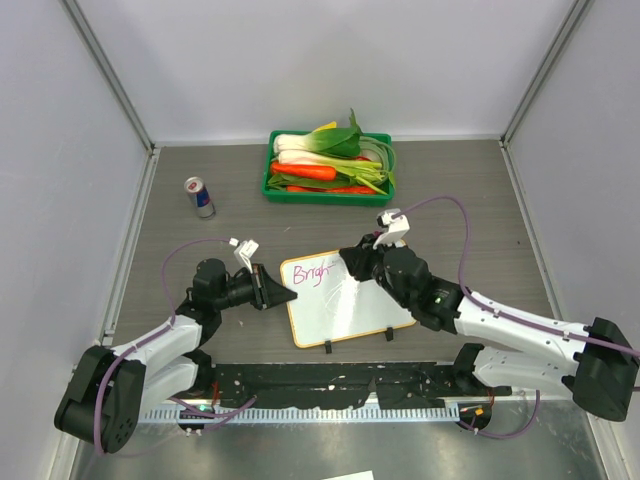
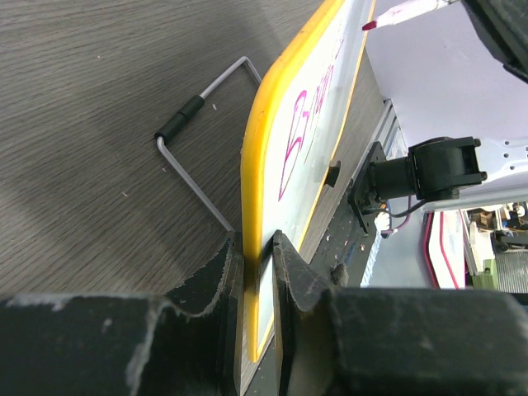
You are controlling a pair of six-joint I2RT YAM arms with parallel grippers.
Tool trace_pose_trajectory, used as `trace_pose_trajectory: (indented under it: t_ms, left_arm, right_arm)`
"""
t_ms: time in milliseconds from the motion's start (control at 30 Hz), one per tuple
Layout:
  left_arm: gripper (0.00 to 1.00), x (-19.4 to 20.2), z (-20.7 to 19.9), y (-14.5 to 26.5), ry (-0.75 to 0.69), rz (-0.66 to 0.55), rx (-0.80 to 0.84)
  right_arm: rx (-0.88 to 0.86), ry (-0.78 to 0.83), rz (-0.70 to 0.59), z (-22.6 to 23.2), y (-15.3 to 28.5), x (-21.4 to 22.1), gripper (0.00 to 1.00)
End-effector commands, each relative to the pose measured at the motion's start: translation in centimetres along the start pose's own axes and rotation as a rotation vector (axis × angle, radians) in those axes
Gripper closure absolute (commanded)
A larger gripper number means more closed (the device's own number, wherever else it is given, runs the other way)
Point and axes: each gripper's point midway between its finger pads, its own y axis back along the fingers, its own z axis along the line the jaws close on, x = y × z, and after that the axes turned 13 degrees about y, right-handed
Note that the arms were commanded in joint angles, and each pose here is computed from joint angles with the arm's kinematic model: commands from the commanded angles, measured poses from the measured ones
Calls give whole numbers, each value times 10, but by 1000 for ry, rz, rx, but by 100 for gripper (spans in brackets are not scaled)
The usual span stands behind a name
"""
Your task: Write a sentence on the whiteboard
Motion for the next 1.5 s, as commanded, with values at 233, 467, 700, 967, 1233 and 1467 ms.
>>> trace_pose_trajectory:
  t_ms: [233, 467, 700, 967, 1233, 1467]
  left_arm:
    - [100, 2, 0, 0, -27, 8, 2]
    - [100, 2, 0, -1, -27, 8, 2]
    - [100, 2, 0, -1, -29, 7, 3]
    - [100, 3, 0, -1, -29, 9, 3]
    - [100, 2, 1, -1, -26, 7, 1]
    - [100, 2, 1, -1, -26, 10, 2]
  right_arm:
    - [15, -4, -34, 4, -13, -15, 99]
    - [10, -8, -5, 0, -7, 0, 99]
    - [-1, -3, 25, -1, -3, 11, 98]
    - [-12, 1, 58, -1, -2, 22, 99]
    - [-10, 7, 72, -4, 2, 27, 99]
    - [9, 15, 77, -9, 5, 30, 99]
